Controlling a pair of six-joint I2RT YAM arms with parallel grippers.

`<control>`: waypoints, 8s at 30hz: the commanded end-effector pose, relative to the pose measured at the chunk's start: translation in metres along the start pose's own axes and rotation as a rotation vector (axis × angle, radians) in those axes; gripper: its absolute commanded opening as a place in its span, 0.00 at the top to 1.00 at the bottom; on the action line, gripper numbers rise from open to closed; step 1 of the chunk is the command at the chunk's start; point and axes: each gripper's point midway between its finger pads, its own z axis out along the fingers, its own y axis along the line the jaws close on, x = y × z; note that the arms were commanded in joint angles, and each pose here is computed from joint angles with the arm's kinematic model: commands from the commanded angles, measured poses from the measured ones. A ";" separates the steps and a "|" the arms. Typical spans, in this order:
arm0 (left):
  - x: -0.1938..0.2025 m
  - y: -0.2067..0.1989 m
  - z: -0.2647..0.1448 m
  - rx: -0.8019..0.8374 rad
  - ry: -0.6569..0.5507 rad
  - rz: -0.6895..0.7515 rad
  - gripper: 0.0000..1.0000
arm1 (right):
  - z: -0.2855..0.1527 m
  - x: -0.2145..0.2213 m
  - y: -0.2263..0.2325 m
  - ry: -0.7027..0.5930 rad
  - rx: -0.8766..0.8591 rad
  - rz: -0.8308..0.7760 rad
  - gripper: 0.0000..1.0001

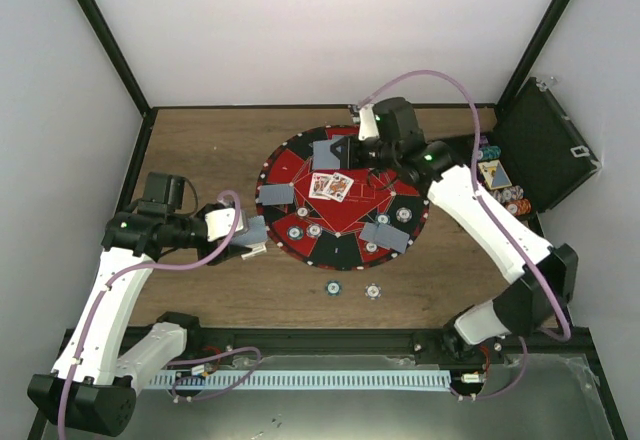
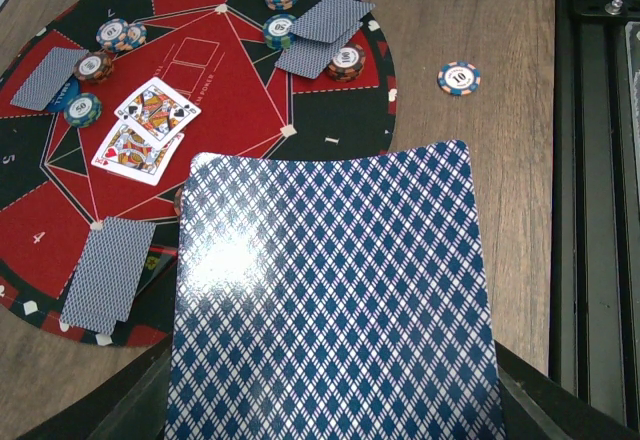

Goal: Distribute texas hold em gaming equipment

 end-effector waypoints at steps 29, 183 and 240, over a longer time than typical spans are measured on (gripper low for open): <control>-0.012 0.004 -0.007 -0.026 -0.030 0.039 0.88 | 0.150 0.116 -0.179 0.314 0.897 -1.069 0.99; -0.013 0.007 -0.006 -0.019 -0.030 0.031 0.87 | 0.100 0.072 -0.259 0.209 0.240 0.369 0.99; -0.014 0.005 -0.004 -0.019 -0.053 0.020 0.86 | 0.073 0.141 0.156 0.381 -0.546 0.232 0.15</control>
